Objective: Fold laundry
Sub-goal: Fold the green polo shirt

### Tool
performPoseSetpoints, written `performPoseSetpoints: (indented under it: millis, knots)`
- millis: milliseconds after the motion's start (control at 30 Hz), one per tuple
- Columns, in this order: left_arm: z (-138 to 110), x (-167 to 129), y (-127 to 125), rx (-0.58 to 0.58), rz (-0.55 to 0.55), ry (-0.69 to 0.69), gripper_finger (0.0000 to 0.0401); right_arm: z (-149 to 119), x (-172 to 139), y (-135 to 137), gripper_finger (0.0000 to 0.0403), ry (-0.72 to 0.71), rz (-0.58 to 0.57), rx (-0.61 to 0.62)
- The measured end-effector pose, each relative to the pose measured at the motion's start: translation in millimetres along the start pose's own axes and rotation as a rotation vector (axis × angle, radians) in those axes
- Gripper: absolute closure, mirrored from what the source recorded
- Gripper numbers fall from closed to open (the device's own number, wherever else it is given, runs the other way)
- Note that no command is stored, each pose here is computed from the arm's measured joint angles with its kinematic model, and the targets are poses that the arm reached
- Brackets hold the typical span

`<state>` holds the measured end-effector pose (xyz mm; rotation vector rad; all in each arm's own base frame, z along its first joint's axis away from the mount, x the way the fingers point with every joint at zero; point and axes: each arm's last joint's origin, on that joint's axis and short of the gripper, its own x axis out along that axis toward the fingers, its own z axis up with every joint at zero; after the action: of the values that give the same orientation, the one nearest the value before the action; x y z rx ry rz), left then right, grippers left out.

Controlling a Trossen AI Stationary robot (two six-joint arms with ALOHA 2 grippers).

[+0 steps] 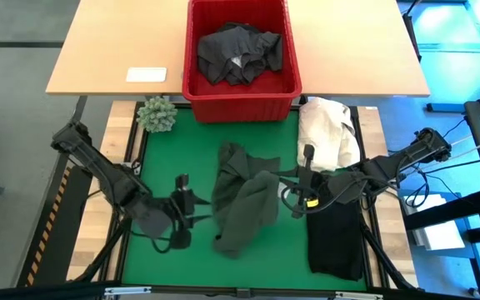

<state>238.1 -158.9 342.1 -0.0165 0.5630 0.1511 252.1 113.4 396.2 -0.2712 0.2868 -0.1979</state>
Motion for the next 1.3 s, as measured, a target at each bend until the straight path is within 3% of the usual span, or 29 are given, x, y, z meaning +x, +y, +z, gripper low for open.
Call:
performPoseSetpoints:
  millis: [133, 300, 533, 833, 1300]
  knots:
    - [-19, 34, -25, -0.038, -0.04, 0.092, 0.0251, 0, 0, 0, 0.04, 0.0, 0.005, 0.0]
    - [-47, 75, -62, 0.008, -0.119, 0.161, 0.0251, 0, 0, 0, 0.0399, 0.0, 0.005, 0.005]
    - [-79, 110, -96, -0.051, -0.203, 0.227, 0.0249, 0, 0, 0, 0.0399, 0.0, 0.006, 0.02]
    - [-100, 114, -90, -0.069, -0.109, 0.388, 0.0206, 0, 0, 0, 0.0398, 0.0, 0.009, 0.037]
    - [-109, 115, -81, -0.083, -0.012, 0.477, 0.0163, 0, 0, 1, 0.0398, -0.002, 0.032, 0.052]
